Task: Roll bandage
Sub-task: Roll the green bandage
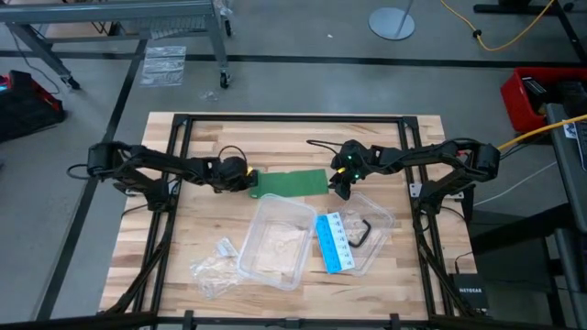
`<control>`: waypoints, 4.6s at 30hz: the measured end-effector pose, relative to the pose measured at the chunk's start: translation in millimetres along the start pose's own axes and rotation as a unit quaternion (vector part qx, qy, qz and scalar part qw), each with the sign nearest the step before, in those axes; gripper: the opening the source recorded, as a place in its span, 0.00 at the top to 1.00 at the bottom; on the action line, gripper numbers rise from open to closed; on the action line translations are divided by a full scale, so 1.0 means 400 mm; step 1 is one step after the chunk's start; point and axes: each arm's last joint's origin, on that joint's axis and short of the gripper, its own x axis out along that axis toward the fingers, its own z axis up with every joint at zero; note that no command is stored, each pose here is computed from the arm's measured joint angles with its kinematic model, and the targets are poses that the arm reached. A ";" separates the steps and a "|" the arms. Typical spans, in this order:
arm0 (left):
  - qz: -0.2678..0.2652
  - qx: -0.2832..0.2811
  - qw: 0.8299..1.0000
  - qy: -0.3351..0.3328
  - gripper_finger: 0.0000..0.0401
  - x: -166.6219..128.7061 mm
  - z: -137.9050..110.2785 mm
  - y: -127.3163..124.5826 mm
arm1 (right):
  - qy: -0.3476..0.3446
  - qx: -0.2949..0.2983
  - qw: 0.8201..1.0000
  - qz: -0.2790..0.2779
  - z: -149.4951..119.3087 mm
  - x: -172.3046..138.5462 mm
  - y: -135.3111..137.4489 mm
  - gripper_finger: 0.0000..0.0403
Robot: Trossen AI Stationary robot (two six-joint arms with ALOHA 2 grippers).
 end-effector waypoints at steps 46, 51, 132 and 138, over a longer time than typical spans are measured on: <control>-0.085 0.032 0.995 -0.038 1.00 0.006 0.045 -0.036 | -0.068 -0.030 0.997 -0.038 0.031 0.003 0.014 0.87; -0.085 0.032 0.995 -0.038 0.99 0.006 0.045 -0.036 | -0.068 -0.055 0.995 -0.051 0.028 0.014 0.046 0.98; -0.152 0.047 0.986 -0.051 1.00 0.062 0.033 -0.138 | 0.061 -0.054 0.992 -0.094 -0.019 0.097 0.039 0.98; -0.126 0.046 0.990 -0.037 1.00 0.066 0.029 -0.125 | 0.073 -0.052 0.991 -0.100 -0.024 0.095 0.038 0.98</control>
